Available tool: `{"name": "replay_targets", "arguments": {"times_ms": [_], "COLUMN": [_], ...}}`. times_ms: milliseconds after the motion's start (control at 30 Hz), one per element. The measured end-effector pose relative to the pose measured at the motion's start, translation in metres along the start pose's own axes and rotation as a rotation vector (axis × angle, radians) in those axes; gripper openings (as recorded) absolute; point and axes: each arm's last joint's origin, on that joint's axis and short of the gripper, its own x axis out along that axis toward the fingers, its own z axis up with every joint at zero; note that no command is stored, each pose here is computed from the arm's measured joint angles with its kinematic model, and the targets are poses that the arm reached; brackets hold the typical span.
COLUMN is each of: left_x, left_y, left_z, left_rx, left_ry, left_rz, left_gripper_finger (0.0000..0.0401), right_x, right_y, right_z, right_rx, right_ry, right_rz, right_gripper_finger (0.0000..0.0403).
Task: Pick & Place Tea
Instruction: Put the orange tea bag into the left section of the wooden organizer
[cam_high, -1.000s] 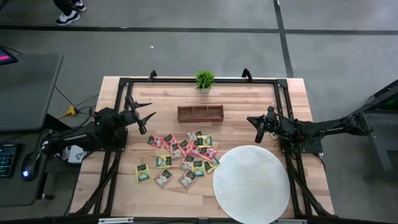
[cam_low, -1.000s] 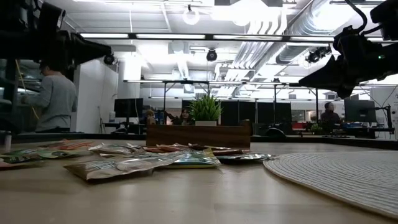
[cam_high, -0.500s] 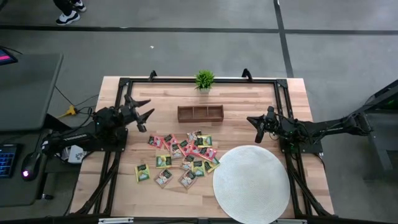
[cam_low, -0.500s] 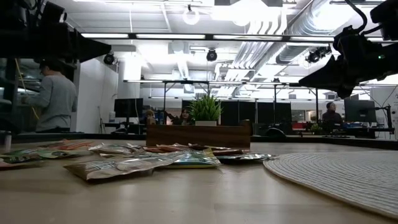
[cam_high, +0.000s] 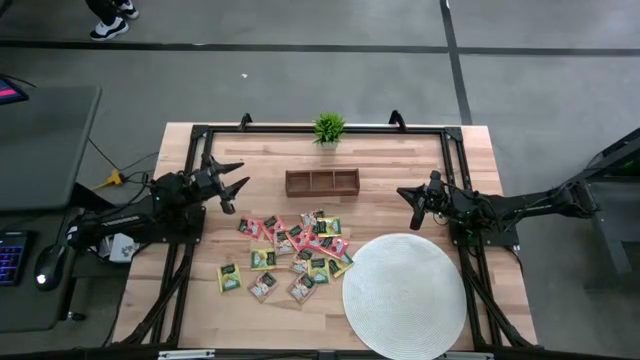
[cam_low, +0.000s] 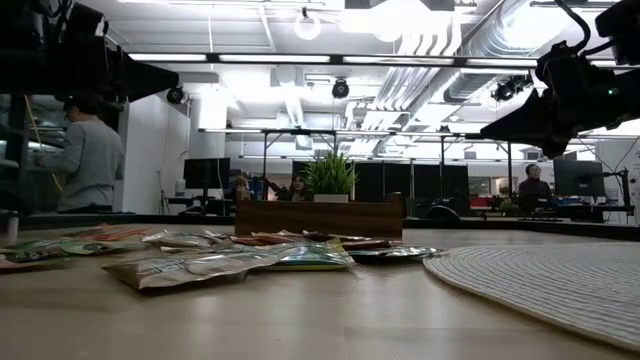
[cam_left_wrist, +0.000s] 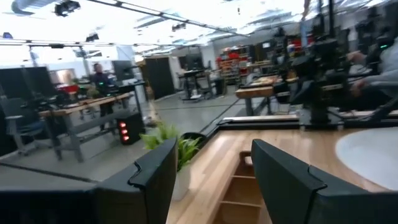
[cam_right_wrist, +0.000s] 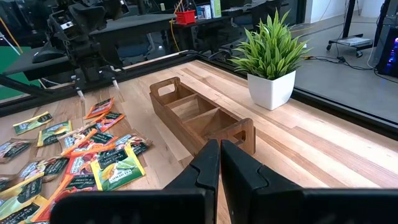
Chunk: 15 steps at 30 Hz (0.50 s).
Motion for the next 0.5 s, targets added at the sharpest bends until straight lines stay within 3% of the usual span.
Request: {"name": "replay_targets", "arguments": {"times_ms": [133,300,500], "left_x": [0.000,-0.004,-0.018], "left_y": [0.001,0.007,0.016], "left_z": [0.008,0.038,0.066], "left_rx": [-0.034,-0.042,-0.012], "left_ry": [-0.011,-0.033,0.121], "left_rz": [-0.036,-0.031,-0.046], "left_gripper_finger": [0.0202,0.0202,0.0202], "right_x": [0.000,0.000,0.000], "right_y": [0.000,0.000,0.001], "right_z": [0.000,0.000,0.003], "right_rx": [0.000,0.000,0.054], "right_ry": [-0.001,-0.001,-0.032], "right_rz": [-0.003,-0.003,0.011], "right_gripper_finger": [0.0012,0.0012,0.0012]}}
